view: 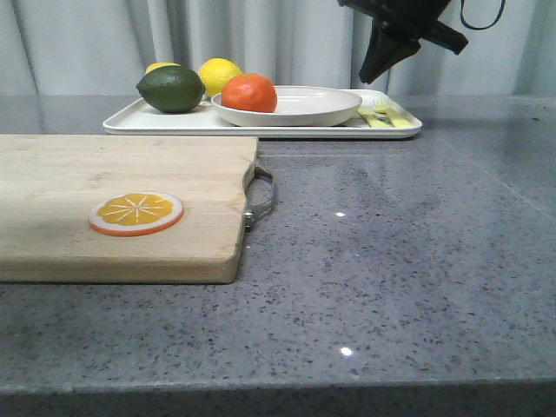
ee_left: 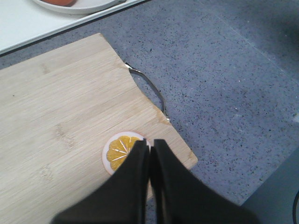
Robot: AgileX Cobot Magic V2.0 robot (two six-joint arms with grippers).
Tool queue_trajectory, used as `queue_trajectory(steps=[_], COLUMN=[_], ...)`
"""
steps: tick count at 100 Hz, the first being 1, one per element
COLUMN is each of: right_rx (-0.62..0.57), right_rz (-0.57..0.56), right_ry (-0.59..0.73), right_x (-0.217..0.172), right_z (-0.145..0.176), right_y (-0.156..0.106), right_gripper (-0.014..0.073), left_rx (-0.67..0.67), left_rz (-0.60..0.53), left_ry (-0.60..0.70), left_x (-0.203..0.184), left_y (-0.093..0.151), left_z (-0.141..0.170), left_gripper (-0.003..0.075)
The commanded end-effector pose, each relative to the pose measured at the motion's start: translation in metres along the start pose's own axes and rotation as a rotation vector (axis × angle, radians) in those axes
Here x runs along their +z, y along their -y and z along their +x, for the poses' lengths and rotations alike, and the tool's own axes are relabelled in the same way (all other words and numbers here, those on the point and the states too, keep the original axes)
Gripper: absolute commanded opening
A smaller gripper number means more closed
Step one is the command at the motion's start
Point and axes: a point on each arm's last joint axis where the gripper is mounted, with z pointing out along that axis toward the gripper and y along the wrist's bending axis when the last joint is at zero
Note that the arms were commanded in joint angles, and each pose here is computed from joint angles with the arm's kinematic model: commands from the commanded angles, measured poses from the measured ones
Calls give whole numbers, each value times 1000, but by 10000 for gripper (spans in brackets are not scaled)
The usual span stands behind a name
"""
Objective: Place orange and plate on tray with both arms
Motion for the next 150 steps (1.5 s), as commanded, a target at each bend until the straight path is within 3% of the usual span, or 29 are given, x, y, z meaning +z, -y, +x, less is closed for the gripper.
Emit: queue_trajectory(steps=[1, 42, 61, 95, 123, 150], right_rx=[-63, -117, -131, -148, -140, -186], right_rz=[-26, 21, 48, 63, 78, 118], right_ry=[36, 85, 64, 193, 358, 459], right_x=[-59, -137, -167, -220, -238, -233], right_z=[-4, 15, 42, 96, 150, 205], right_y=[-25, -48, -54, -64, -60, -45], right_gripper=[-69, -69, -69, -69, -69, -69], left_rx=[0, 6, 6, 5, 18, 20], left_rz=[28, 25, 30, 36, 40, 60], left_ry=[96, 105, 119, 140, 200, 268], left_x=[-11, -11, -11, -17, -34, -48], left_y=[3, 3, 3, 3, -3, -13], left_z=[-11, -12, -13, -13, 3, 36], left_gripper=[-19, -19, -19, -19, -19, -19])
